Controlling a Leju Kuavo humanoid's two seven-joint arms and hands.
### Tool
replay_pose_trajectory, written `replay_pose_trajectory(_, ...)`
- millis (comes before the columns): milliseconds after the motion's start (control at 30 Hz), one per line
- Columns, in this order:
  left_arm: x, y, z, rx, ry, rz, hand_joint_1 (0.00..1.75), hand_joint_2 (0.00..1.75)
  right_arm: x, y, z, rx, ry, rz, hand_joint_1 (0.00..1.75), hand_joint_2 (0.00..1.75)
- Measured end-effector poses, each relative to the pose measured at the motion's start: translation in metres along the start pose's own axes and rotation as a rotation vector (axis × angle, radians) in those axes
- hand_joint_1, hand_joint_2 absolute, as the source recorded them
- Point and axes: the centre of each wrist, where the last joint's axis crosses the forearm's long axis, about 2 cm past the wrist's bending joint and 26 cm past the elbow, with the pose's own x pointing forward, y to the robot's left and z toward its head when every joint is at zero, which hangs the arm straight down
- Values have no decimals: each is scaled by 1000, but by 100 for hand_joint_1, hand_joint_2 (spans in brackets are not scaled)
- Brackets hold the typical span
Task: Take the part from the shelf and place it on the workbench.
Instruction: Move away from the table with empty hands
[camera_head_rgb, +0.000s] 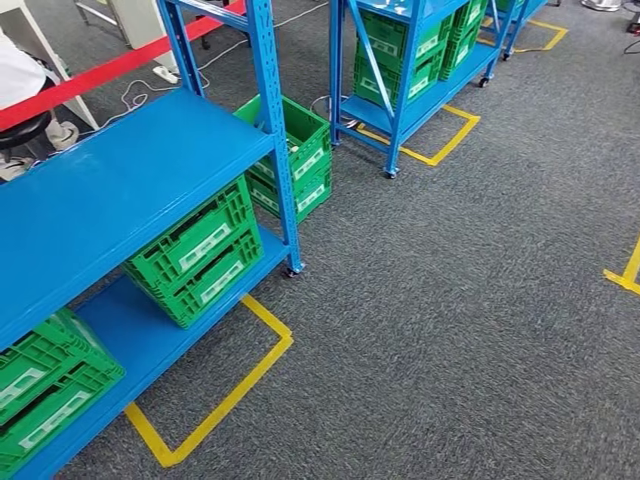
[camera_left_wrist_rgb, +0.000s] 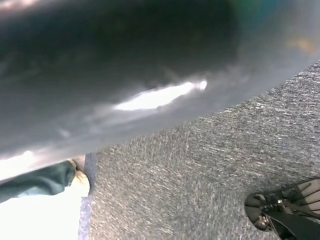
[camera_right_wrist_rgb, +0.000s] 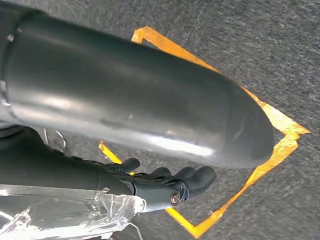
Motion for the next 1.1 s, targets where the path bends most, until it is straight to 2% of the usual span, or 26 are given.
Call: replay_pose_trajectory(1100,-1,1,0,-7,-7,-49,0,0,6,2,0,7,-20,12,0,0)
